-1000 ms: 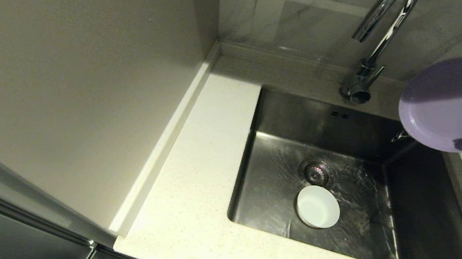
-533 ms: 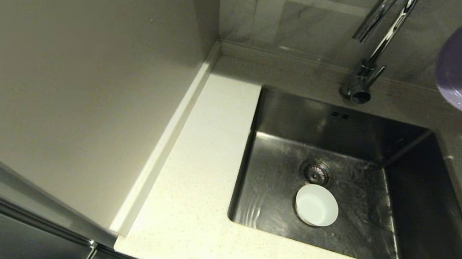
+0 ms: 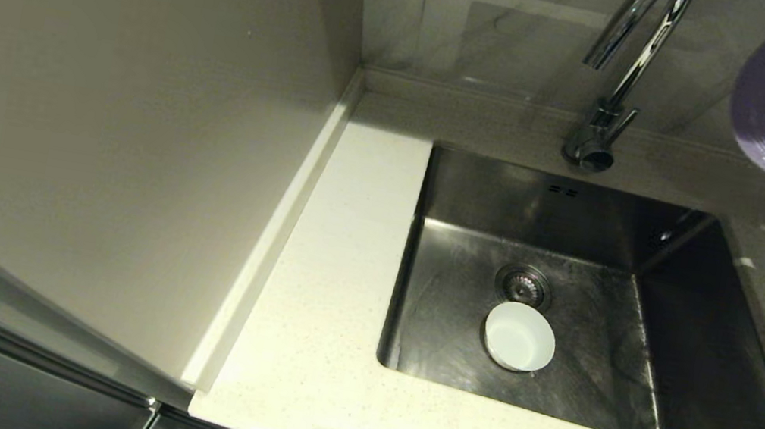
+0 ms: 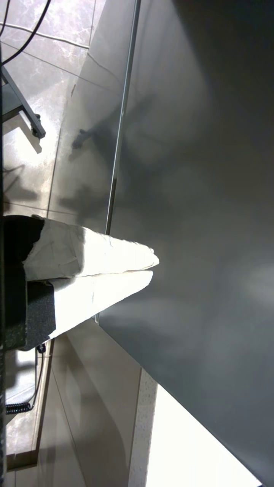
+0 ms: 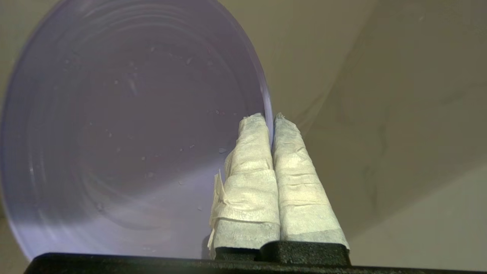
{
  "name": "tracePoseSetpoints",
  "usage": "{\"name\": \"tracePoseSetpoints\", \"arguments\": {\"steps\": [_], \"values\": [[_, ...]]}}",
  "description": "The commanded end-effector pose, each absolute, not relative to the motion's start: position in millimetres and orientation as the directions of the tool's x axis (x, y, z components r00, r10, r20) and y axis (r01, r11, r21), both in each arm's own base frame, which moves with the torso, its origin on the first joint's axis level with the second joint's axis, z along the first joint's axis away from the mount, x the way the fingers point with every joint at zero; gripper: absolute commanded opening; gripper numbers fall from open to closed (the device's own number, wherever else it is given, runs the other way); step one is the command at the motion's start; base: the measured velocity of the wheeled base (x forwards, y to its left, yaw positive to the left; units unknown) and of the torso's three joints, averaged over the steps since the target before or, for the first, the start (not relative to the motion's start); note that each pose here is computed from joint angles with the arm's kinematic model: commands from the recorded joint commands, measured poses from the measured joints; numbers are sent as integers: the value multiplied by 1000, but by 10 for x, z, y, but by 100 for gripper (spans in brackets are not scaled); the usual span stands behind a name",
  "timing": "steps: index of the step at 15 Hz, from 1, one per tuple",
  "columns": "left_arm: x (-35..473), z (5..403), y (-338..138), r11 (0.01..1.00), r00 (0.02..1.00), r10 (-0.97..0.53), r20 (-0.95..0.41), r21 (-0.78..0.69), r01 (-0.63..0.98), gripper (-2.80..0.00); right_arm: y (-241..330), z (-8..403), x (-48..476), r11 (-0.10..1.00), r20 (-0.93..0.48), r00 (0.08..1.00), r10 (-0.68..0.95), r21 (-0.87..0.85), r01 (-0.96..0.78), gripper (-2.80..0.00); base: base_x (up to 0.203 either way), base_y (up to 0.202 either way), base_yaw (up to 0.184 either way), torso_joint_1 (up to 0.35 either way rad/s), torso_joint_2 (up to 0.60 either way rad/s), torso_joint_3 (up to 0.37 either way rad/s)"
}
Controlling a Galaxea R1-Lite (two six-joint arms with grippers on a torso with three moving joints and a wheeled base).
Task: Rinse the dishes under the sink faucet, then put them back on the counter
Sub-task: Put a plate back to the table from the sink
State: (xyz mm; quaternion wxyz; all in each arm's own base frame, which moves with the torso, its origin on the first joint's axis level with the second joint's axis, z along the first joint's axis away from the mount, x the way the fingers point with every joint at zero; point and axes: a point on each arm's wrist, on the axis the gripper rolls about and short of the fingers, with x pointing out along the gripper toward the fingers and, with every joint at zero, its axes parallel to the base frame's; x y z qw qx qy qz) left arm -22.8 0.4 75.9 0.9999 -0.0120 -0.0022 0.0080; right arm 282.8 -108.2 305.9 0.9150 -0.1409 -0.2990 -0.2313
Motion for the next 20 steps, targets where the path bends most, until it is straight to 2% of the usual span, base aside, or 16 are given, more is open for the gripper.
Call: {"name": "tracePoseSetpoints", "arguments": {"steps": [1, 3, 6, 10, 14, 20], "values": [[-230, 759, 4, 1000, 1000, 17, 8, -25, -17, -280, -1089, 2998, 2846, 855, 585, 733, -346, -126, 503, -280, 0, 0, 0, 0, 0, 0], [-230, 759, 4, 1000, 1000, 17, 8, -25, -17, -280, -1135, 2890, 2901, 859, 463, 802, -378, -147, 490, -280, 0, 0, 0, 0, 0, 0], [-230, 759, 4, 1000, 1000, 17, 8, -25, -17, -280, -1329, 2717, 2910, 852, 190, 867, -461, -177, 492, -280, 0, 0, 0, 0, 0, 0], [-230, 759, 4, 1000, 1000, 17, 8, -25, -17, -280, -1595, 2441, 2828, 839, -140, 832, -537, -195, 508, -280, 0, 0, 0, 0, 0, 0], [-230, 759, 4, 1000, 1000, 17, 8, -25, -17, -280, -1787, 2215, 2788, 822, -265, 778, -569, -200, 533, -280, 0, 0, 0, 0, 0, 0], [-230, 759, 4, 1000, 1000, 17, 8, -25, -17, -280, -2027, 2059, 2750, 793, -319, 727, -609, -221, 567, -280, 0, 0, 0, 0, 0, 0]]}}
